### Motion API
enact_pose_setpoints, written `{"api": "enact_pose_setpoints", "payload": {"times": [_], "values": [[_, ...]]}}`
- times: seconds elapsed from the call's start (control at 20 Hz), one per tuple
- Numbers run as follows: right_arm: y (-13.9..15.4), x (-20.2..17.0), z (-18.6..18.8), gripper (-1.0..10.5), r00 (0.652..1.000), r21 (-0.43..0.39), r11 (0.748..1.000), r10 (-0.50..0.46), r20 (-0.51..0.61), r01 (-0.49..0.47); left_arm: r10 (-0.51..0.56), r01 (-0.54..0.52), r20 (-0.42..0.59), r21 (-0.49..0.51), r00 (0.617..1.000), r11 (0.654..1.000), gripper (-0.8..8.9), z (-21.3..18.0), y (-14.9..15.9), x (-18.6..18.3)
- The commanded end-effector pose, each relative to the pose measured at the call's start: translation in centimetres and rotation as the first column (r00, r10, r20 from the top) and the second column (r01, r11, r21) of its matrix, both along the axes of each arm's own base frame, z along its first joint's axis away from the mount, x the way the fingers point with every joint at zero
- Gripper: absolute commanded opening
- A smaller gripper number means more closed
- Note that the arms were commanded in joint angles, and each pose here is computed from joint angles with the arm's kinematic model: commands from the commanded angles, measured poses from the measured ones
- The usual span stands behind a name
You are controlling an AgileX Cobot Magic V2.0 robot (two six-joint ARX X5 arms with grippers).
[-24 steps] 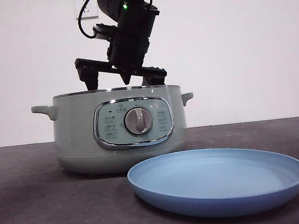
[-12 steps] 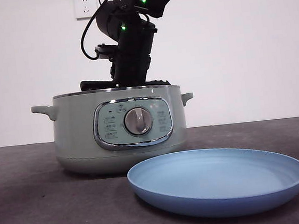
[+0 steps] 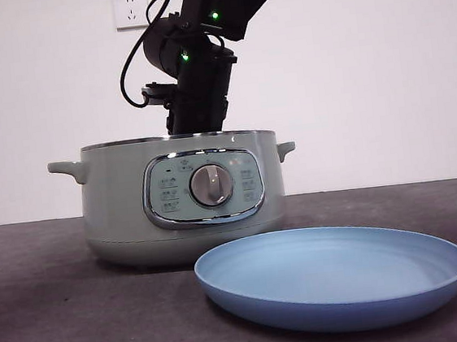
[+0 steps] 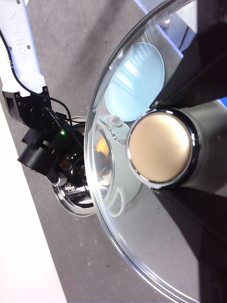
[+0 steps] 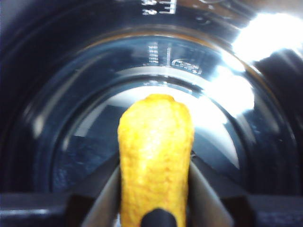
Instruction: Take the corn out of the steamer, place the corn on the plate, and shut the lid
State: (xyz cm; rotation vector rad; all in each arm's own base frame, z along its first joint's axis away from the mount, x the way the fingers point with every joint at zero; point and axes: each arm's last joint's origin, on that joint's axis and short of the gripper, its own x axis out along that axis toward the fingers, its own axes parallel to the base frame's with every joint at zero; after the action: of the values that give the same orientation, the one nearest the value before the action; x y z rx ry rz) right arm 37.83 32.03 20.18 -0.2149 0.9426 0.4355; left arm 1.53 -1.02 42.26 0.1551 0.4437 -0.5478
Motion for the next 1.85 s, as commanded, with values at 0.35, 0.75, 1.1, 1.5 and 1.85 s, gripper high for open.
{"api": "enact_pose_setpoints", "payload": {"times": [0.35,0.75,1.1,1.5,1.85], "values": [[-3.2,-4.0,12.9,-0.1,0.977,0.116,0.991,0.039,0.208,-0.065,-0.006,0.009,0.077,-0.027,0.997,1.000,-0.08,0.6,0.1,-0.1],[-10.0,-10.5,22.2,-0.1,0.961,0.134,0.989,0.023,0.276,-0.062,-0.007,0.009,0.077,-0.027,0.997,1.000,-0.08,0.6,0.1,-0.1],[-14.1,-13.1,17.9,-0.1,0.975,0.137,0.990,-0.049,0.216,0.020,-0.008,0.010,0.078,-0.025,0.997,1.000,-0.09,0.6,0.1,-0.1],[-16.3,-15.3,4.5,-0.1,0.985,0.252,0.957,-0.162,0.058,0.143,-0.007,0.009,0.077,-0.027,0.997,1.000,-0.08,0.6,0.1,-0.1],[-15.4,-14.3,-2.7,-0.1,0.980,0.210,0.957,-0.196,-0.046,0.201,-0.007,0.009,0.077,-0.027,0.997,1.000,-0.08,0.6,0.1,-0.1]]}}
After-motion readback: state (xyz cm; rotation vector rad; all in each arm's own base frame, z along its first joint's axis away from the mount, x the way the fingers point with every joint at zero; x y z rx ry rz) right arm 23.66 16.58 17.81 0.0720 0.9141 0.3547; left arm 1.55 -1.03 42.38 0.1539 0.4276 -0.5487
